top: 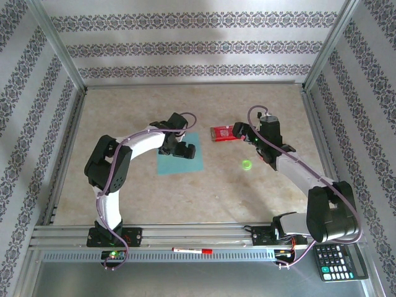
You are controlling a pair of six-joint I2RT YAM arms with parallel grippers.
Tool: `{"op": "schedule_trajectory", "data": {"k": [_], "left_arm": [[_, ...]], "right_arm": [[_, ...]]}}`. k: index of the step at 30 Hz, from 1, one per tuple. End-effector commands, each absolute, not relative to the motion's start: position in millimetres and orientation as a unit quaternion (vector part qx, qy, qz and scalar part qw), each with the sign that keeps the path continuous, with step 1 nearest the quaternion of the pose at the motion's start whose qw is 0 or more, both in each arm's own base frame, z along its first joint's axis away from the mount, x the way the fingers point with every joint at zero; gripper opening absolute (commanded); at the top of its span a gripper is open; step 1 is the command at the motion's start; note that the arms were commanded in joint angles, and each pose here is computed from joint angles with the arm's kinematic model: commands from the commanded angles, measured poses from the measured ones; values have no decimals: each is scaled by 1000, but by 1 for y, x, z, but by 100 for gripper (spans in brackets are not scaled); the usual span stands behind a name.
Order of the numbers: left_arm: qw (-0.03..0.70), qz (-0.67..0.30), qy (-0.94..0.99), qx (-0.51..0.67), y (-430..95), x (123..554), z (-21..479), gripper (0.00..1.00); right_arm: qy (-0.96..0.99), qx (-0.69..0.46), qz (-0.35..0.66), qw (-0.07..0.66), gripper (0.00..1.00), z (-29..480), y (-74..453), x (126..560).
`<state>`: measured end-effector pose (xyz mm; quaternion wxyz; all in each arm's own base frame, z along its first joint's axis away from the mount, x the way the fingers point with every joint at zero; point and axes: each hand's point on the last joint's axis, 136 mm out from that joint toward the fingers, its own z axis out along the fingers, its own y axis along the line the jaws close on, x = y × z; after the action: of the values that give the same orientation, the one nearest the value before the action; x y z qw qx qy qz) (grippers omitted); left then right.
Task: Fold a paper plane with a square sheet of paper (pick it up from the middle)
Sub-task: Move the square sheet of paper to the center of the table, then first fold the square sheet of paper in half at the center of the table.
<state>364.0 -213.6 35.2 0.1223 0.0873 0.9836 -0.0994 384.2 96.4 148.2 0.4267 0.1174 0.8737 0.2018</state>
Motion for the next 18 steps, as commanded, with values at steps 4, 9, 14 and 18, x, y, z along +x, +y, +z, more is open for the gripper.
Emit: {"op": "schedule_trajectory", "data": {"k": [4,9,14,18], "left_arm": [[137,-75,987,-25,-188,370,53,100],[142,-54,987,-58,-203,368,45,100],[140,-21,988,-59,-213,369,42,100],[137,-12,989,-58,-215,370,39,100]], "right_arm": [[874,126,197,427,98,154,85,375],[873,128,199,426,98,155,84,378],[875,124,206,420,98,154,87,383],[875,125,208,418,98,152,86,382]]}}
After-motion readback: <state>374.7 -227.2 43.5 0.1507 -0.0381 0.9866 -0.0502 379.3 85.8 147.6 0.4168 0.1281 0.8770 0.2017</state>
